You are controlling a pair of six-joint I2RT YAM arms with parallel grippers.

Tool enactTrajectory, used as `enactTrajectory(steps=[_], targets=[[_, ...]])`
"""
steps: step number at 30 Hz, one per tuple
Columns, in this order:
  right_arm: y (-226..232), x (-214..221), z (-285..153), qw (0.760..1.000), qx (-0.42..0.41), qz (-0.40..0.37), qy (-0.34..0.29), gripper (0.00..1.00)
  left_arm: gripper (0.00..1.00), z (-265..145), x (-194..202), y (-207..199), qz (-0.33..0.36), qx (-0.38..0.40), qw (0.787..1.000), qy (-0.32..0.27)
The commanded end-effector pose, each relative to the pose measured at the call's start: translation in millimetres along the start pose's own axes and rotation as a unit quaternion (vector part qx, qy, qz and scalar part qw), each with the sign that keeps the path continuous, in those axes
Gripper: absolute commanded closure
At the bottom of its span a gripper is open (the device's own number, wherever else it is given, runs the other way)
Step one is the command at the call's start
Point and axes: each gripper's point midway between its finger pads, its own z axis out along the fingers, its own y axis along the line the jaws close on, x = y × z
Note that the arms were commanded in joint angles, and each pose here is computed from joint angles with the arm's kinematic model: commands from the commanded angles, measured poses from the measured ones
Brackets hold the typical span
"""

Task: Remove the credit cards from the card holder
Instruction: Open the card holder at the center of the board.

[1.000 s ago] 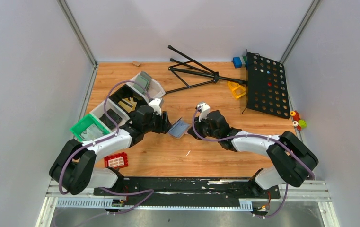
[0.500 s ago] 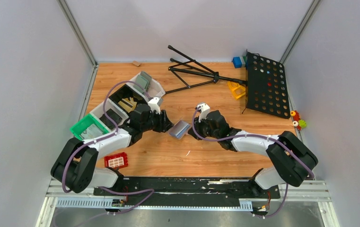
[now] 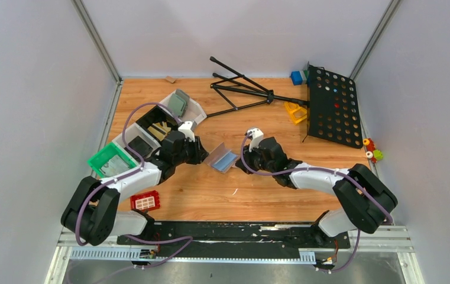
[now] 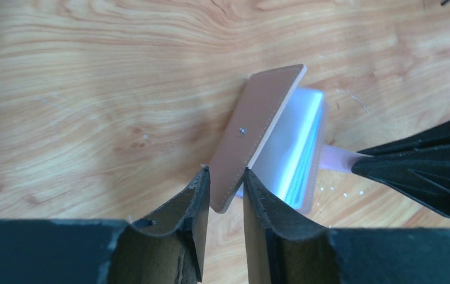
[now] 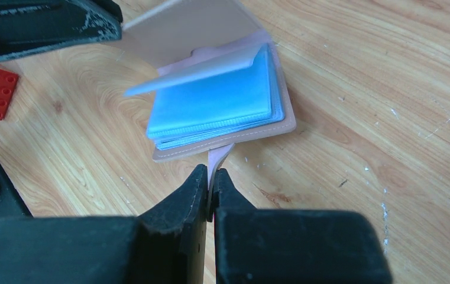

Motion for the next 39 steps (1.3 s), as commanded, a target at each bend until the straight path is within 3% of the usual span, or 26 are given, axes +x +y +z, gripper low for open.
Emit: enactTrajectory(steps=[1,8,22,26,33,39], targets=[[-2,-18,4,1.000,0.004,0.009,-0.020,1.00,0.68,-5,-9,18,-0.014,-0.047,0.999,-0.021],[-19,-17,2,0.999,0.013,0.043,-0.016,1.00,0.76,5,1,32,-0.037,-0.054,0.998,0.012],[-50,-8,4,0.994,0.063,0.085,0.010,1.00,0.76,12,12,41,-0.012,-0.065,0.997,0.044],[-50,-6,6,0.995,0.058,0.086,0.013,1.00,0.73,16,12,27,-0.015,-0.023,0.999,0.042],[-51,-9,3,0.995,0.061,0.083,0.009,1.00,0.69,16,12,25,-0.016,-0.017,0.999,0.043],[-50,-7,6,0.995,0.054,0.084,0.011,1.00,0.55,14,6,1,-0.014,0.051,0.998,0.021]])
